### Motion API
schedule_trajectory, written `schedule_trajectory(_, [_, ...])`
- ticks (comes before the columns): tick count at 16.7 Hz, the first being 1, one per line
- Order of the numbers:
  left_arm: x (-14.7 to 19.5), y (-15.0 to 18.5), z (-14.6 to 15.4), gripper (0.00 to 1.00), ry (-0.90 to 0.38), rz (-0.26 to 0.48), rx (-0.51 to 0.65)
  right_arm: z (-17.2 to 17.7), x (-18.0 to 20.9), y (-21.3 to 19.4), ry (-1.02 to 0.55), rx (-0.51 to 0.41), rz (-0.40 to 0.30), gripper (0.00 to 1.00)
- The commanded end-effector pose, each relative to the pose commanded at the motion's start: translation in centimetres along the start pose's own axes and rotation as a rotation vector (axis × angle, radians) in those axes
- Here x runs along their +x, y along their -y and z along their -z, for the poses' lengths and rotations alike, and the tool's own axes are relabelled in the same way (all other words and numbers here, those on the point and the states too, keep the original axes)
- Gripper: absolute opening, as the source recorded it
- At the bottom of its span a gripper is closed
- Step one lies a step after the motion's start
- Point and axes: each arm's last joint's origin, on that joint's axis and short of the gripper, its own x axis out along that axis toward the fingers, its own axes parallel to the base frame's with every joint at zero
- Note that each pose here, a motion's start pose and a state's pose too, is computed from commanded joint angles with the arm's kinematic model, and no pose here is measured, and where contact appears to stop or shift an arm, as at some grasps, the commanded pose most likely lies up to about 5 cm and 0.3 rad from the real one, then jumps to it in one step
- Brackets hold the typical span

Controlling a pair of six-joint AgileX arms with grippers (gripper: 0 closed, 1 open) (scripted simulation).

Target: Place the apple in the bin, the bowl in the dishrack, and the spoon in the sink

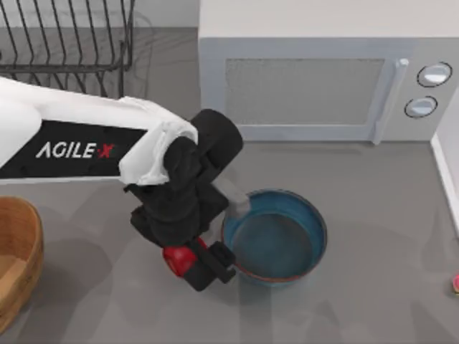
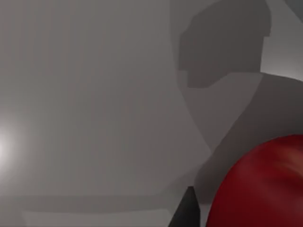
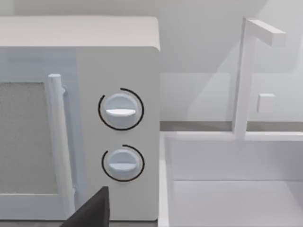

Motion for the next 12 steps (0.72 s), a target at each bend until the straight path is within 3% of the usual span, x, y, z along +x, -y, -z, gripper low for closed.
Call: schedule_trajectory(12, [-4.0, -0.3, -0.6, 0.00, 0.004, -0.001, -0.002, 0.0, 0.0, 0.0, 0.000, 0.000, 0.000, 1.00])
